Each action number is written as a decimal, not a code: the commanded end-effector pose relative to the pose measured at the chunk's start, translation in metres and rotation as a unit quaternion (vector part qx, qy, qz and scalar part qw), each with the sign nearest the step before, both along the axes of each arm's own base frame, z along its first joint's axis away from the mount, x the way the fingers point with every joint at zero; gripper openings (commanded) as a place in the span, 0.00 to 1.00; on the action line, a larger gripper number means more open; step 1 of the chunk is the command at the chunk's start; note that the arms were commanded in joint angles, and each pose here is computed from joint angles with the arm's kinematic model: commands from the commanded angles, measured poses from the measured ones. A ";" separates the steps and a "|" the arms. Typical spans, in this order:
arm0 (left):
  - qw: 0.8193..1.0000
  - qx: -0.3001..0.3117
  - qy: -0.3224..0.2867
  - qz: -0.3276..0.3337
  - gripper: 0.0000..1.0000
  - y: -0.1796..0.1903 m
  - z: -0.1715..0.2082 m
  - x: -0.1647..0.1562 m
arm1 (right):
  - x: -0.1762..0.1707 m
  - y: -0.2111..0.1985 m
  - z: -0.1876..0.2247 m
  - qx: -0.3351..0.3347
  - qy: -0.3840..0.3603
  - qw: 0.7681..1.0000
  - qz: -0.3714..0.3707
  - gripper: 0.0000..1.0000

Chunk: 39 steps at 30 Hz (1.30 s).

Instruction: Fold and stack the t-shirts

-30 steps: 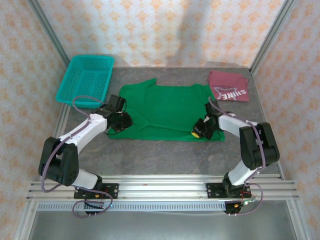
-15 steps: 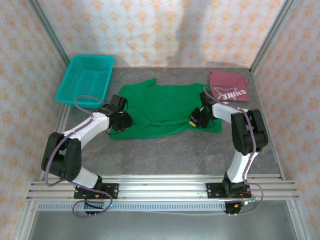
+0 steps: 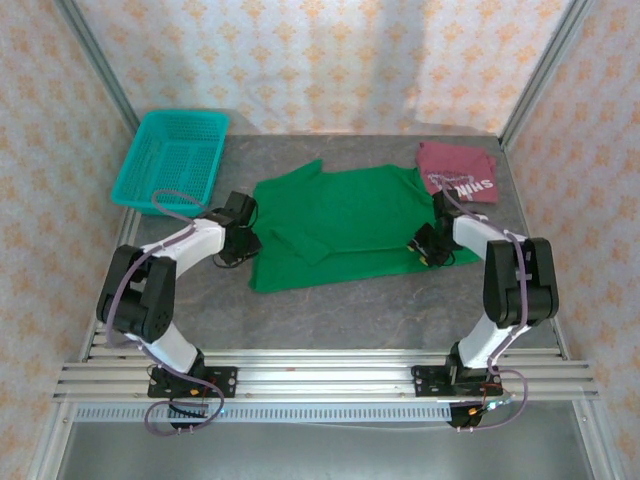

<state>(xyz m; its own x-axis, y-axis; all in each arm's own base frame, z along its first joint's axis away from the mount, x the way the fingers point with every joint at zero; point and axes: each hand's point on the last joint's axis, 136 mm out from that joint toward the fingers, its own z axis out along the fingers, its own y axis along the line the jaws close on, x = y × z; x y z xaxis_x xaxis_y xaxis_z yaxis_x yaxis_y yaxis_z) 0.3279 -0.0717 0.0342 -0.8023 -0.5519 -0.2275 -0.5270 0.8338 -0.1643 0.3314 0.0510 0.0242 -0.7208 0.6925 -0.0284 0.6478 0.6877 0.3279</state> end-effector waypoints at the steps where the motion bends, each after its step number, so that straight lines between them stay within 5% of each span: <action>1: 0.999 0.031 0.028 0.022 0.16 0.013 -0.014 -0.009 | -0.032 -0.021 -0.020 -0.049 0.056 0.997 -0.008 0.40; 11: 0.998 0.043 -0.027 0.032 0.20 0.023 0.039 -0.027 | -0.098 -0.012 -0.012 -0.011 0.066 0.995 -0.067 0.48; 19: 0.987 -0.092 -0.105 -0.074 0.47 -0.081 0.095 -0.028 | -0.104 0.002 0.023 0.035 0.003 0.998 -0.055 0.62; 26: 0.981 -0.164 -0.053 -0.087 0.50 -0.153 0.065 -0.049 | -0.084 0.017 0.069 0.046 -0.047 0.996 0.054 0.82; 32: 0.978 -0.191 -0.038 -0.071 0.45 -0.189 0.042 -0.041 | -0.083 0.020 0.076 0.043 -0.057 0.993 0.094 0.83; 39: 0.986 -0.160 0.011 -0.051 0.38 -0.188 0.009 -0.049 | -0.083 0.024 0.075 0.054 -0.062 0.992 0.099 0.83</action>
<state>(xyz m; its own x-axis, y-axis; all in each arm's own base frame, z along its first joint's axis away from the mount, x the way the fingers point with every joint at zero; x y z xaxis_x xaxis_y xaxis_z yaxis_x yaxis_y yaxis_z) 0.2733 -0.2524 0.0393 -0.8798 -0.4730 -0.0467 -0.4177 0.8164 -0.3987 0.2554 0.0728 0.0992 -0.8183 0.5714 -0.0625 0.4772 0.7360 0.4802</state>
